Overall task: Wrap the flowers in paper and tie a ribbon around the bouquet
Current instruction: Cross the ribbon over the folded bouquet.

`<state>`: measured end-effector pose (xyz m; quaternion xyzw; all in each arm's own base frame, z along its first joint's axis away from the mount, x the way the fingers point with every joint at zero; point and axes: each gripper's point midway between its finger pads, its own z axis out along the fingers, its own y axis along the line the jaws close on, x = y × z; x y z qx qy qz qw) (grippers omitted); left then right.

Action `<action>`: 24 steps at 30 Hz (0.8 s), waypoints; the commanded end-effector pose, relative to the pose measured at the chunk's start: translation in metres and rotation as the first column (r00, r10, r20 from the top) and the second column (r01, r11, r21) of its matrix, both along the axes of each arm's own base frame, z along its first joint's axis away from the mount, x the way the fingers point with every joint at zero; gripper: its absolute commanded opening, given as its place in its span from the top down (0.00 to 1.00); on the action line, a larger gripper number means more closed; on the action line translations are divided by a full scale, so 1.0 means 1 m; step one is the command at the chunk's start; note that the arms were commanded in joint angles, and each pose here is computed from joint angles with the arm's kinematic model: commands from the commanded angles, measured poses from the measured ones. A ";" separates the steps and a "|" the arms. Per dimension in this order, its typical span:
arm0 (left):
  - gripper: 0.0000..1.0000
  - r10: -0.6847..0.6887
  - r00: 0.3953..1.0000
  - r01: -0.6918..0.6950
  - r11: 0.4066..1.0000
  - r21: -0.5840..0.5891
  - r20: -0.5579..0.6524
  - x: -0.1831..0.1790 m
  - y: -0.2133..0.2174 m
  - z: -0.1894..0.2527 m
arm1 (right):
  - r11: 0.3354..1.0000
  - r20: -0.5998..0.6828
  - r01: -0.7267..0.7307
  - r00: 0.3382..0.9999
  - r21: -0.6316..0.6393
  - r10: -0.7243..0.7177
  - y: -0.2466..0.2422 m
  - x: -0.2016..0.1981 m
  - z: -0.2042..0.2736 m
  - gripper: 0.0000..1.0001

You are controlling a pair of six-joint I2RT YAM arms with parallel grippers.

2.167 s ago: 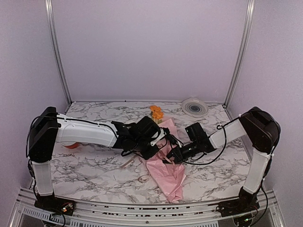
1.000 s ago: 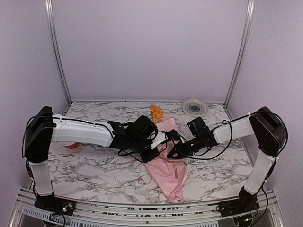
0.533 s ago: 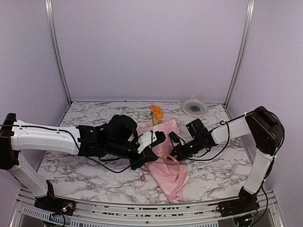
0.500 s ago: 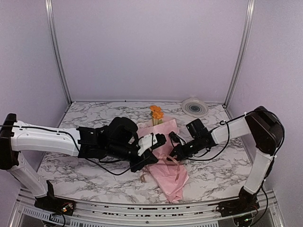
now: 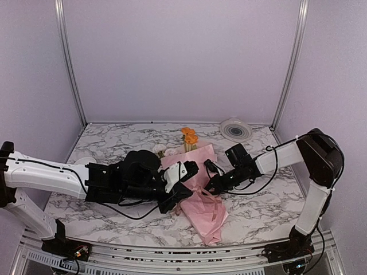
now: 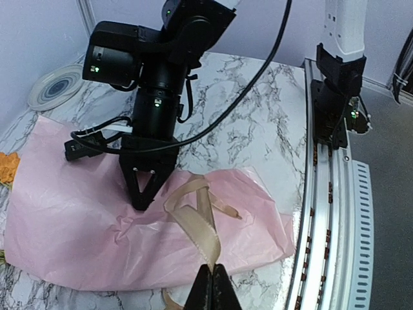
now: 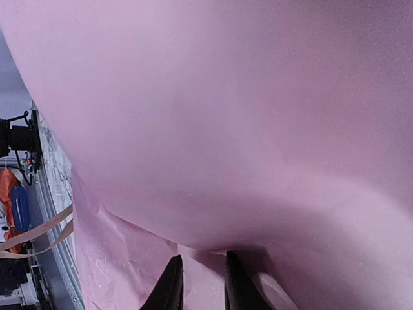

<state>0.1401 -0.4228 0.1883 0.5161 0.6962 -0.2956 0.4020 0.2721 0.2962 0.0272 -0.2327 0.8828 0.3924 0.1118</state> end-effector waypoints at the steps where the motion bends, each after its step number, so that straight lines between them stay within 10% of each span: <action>1: 1.00 0.188 0.980 -0.185 0.981 -0.054 0.071 0.051 -0.016 0.020 | 0.999 -0.022 0.011 1.000 -0.049 -0.012 -0.007 0.001 -0.013 0.78; 17: 1.00 0.480 0.877 -0.480 0.872 0.099 0.018 0.108 0.034 -0.032 | 0.999 -0.027 0.000 1.000 -0.042 -0.002 -0.007 -0.003 -0.012 0.78; 24: 1.00 0.559 0.825 -0.561 0.828 -0.008 0.081 0.097 0.079 0.001 | 0.999 -0.035 -0.002 0.999 -0.047 0.000 -0.007 -0.003 -0.016 0.78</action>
